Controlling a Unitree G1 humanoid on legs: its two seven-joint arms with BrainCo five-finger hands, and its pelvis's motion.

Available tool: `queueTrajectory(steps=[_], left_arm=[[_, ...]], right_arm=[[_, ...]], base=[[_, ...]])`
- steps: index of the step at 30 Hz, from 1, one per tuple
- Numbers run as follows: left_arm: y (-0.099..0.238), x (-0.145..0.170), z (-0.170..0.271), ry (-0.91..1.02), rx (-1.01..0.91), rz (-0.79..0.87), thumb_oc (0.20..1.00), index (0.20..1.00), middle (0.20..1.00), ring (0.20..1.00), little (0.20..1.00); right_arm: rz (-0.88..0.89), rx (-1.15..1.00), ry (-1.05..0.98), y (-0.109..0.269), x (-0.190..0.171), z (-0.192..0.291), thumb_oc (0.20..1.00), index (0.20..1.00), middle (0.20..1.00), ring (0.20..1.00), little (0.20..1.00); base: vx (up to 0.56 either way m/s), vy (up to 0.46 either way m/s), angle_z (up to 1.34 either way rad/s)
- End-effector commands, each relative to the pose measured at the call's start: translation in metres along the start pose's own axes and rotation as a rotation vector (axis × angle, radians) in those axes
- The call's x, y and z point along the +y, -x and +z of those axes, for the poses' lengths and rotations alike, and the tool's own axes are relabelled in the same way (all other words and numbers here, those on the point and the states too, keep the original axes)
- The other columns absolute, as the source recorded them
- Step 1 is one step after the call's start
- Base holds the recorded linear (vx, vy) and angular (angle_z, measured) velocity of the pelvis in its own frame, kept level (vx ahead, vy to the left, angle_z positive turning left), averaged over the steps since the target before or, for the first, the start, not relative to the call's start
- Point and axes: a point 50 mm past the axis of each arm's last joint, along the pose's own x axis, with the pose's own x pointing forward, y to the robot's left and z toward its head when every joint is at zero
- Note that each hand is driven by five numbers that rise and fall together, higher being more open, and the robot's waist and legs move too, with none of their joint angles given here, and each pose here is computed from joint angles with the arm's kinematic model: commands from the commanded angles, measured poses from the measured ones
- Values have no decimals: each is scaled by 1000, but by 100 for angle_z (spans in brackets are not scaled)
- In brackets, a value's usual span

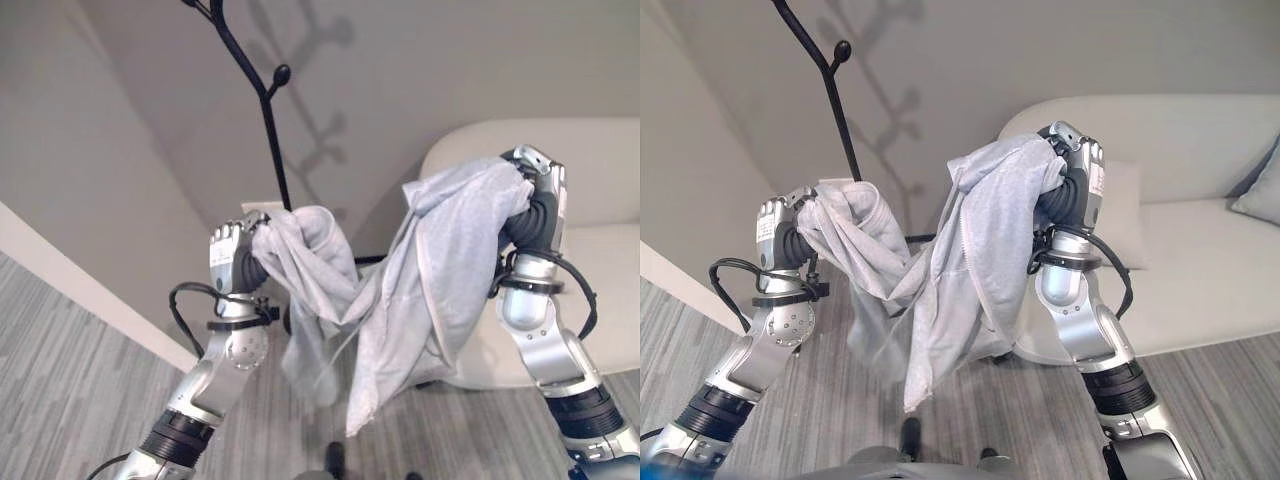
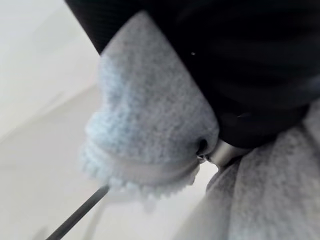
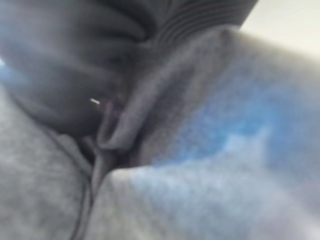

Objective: Hang the clothes on the sofa on the clothes rack.

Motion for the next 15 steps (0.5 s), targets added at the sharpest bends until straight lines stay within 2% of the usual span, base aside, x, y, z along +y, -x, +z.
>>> queueTrajectory(steps=[1, 8, 15], left_arm=[[-12, 6, 8, 18, -52, 69, 200, 200, 200, 200, 200], [9, -3, -1, 55, 54, 18, 200, 200, 200, 200, 200], [10, -11, 12, 112, 8, -29, 200, 200, 200, 200, 200]], right_arm=[[-96, -111, 3, -9, -21, 15, 200, 200, 200, 200, 200], [-62, -50, -11, 2, -17, 8, 200, 200, 200, 200, 200], [-48, -65, -10, 2, -17, 9, 200, 200, 200, 200, 200]], base=[[78, 33, 42], [85, -35, 37], [51, -6, 18]])
